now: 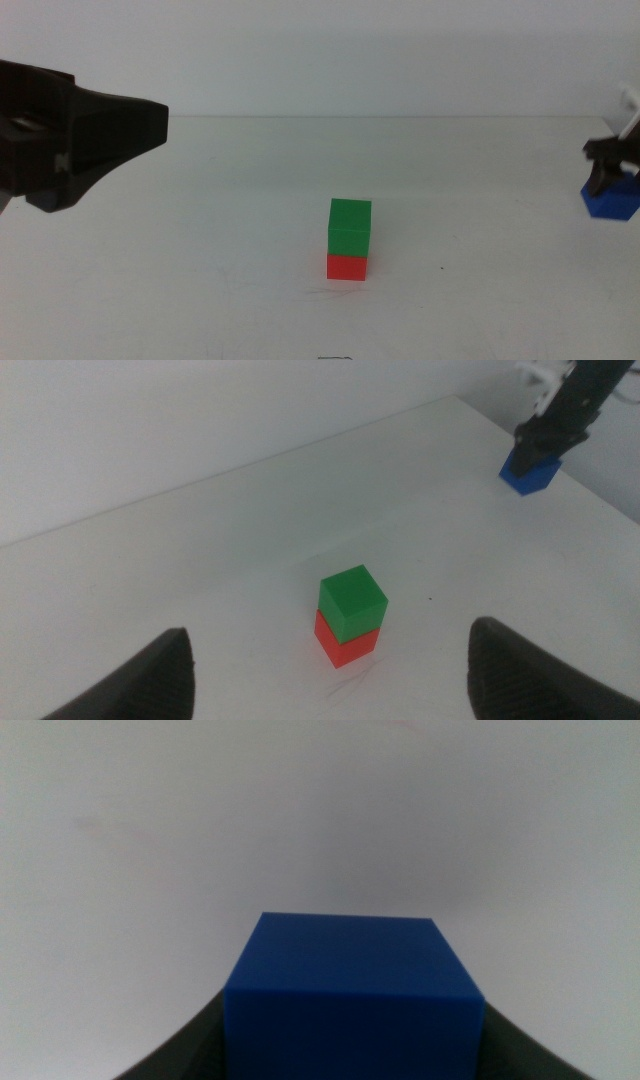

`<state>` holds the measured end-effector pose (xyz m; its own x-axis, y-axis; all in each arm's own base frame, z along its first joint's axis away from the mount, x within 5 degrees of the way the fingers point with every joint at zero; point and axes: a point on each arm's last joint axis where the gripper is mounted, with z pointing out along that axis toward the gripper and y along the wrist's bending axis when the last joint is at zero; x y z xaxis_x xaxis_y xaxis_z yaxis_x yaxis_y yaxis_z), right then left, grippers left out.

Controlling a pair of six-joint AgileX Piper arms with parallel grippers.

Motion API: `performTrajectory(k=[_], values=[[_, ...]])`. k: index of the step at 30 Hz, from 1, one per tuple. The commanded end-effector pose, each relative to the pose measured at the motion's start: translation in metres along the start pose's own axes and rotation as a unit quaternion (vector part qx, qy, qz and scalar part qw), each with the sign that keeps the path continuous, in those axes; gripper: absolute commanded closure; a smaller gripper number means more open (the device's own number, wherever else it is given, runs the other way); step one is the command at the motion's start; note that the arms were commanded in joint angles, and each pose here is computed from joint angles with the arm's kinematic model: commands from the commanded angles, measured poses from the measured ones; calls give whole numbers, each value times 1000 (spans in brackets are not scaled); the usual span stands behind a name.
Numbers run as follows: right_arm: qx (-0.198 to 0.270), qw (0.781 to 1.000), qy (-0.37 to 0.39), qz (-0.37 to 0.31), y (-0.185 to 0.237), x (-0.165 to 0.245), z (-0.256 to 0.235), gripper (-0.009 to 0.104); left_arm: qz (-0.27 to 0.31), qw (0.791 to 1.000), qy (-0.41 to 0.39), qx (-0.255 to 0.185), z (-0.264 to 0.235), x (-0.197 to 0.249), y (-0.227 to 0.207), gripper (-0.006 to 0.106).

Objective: Stack red cubes first, then green, then blue cubes in a specific spot.

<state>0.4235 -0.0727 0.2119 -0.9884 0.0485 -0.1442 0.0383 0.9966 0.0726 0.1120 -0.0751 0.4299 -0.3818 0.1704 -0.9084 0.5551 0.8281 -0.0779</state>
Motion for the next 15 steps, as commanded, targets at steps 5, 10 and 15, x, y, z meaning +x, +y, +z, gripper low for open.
performTrajectory(k=[5, 10, 15], values=[[15, 997, -70, 37, 30, 42, -82, 96, -2, 999, -48, 4, -6, -13, -1, 7], [37, 996, -64, 57, 65, 82, -99, 96, -2, 999, -48, 4, -6, -13, -1, 7], [57, 994, -39, 81, 104, 104, -120, 96, -2, 999, -48, 4, -6, -13, -1, 7]])
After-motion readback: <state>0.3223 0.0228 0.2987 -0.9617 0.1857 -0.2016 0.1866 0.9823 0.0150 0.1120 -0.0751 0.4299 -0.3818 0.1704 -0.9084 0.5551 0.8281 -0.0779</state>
